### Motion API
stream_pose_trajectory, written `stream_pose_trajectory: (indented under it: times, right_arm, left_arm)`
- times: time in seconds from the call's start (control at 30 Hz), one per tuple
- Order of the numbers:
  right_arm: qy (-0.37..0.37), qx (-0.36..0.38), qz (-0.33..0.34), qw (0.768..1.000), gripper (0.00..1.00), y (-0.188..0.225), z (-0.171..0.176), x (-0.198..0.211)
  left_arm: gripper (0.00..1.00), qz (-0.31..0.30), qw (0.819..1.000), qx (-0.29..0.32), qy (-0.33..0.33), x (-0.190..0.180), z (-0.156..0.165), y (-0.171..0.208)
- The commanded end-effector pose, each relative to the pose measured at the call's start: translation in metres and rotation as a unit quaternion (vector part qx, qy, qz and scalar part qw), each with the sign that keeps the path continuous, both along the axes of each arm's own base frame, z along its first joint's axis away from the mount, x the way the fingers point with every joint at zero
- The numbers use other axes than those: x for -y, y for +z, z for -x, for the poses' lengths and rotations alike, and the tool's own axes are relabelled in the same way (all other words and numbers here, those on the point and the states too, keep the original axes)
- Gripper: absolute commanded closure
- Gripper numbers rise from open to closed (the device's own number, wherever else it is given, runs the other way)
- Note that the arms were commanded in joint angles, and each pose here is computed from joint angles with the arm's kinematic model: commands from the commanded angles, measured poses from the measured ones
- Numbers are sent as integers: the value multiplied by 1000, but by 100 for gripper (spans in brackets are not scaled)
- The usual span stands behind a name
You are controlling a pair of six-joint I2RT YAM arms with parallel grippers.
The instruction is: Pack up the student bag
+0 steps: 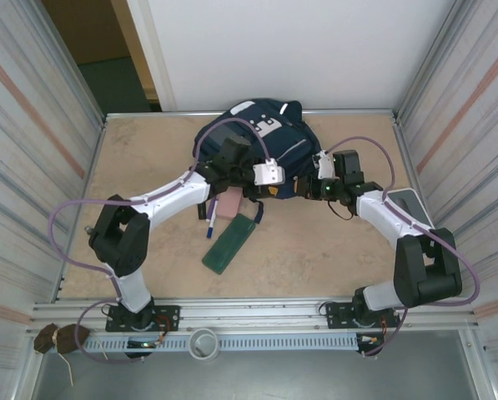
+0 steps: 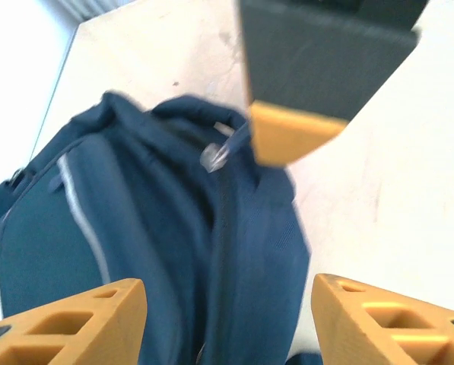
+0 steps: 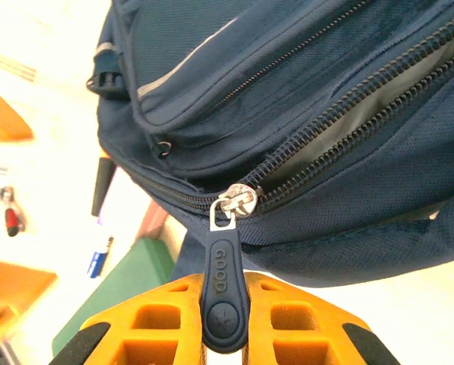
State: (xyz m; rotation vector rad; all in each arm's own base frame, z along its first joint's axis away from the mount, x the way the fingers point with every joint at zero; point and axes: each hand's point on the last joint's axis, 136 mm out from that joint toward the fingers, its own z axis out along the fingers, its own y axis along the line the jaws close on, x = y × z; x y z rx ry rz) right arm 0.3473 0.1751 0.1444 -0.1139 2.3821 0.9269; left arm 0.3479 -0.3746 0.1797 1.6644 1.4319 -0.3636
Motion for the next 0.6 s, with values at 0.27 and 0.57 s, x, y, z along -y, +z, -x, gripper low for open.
stream_pose_trajectory:
  times: [0.27,0.57]
  right_arm:
    - [51,39,-56,996,100,33,21,-29]
    - [58,42,-57,996,100,31,26,-27]
  left_arm:
    - [59,-19,1000,4,-5,13,-14,-18]
    - [77,-41,999,3,7,6,-27,-32]
